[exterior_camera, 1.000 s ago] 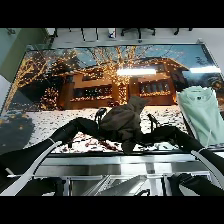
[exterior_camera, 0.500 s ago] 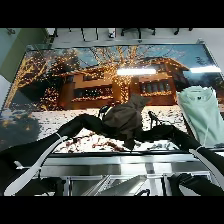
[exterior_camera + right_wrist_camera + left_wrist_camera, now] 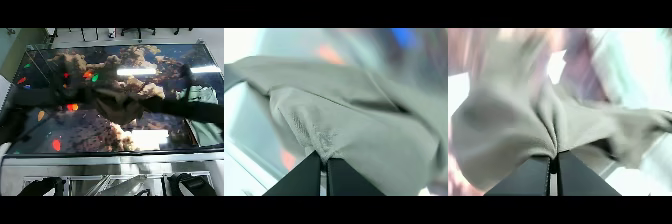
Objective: Fold the shirts.
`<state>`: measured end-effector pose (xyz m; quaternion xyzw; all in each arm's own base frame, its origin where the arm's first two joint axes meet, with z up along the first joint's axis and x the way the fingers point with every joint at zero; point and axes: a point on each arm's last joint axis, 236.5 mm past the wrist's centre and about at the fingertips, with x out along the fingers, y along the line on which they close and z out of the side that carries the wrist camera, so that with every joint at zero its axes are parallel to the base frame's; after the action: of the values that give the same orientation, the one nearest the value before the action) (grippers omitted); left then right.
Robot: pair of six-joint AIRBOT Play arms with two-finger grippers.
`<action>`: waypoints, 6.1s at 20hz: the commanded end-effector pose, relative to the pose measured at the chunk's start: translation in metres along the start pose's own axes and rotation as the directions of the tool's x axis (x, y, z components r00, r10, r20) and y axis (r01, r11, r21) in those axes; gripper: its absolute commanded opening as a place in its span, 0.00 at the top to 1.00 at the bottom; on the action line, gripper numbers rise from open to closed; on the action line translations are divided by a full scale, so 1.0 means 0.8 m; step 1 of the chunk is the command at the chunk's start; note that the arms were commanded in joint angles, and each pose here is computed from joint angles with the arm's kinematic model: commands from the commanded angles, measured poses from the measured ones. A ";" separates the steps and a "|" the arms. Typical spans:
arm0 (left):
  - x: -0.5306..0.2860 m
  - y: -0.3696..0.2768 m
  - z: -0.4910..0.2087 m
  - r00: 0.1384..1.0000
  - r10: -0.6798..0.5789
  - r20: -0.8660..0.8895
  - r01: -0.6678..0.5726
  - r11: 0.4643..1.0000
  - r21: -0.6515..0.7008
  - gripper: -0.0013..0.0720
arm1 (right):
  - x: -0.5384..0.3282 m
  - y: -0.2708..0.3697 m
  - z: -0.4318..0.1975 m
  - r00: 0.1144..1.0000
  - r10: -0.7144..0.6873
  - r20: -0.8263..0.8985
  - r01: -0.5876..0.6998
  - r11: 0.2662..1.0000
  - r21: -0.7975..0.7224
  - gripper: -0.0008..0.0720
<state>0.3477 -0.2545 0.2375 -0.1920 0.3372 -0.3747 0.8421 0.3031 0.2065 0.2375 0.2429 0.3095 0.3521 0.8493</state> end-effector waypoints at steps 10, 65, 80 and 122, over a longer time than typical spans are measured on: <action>-0.191 -0.191 0.095 0.979 -0.137 0.150 0.074 0.927 0.367 0.96 | -0.150 0.193 0.047 0.985 0.162 0.053 -0.134 0.929 -0.346 0.96; 0.105 0.200 -0.386 0.713 0.081 -0.697 -0.440 0.825 -0.354 0.96 | 0.057 -0.334 -0.195 0.885 -0.302 -0.354 0.430 0.820 0.378 0.96; 0.021 0.238 -0.286 0.744 0.238 -0.625 -0.472 0.849 -0.239 0.96 | 0.040 -0.322 -0.238 0.845 -0.238 -0.478 0.429 0.836 0.342 0.33; -0.041 0.258 -0.176 0.866 0.241 -0.439 -0.419 0.827 -0.374 0.96 | -0.010 -0.251 0.067 0.947 -0.309 -0.083 0.319 0.934 0.164 0.96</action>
<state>0.3455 -0.0762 0.1489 -0.2401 0.4895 -0.1661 0.8217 0.3995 0.0431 0.2869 0.2165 0.2764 0.2005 0.9146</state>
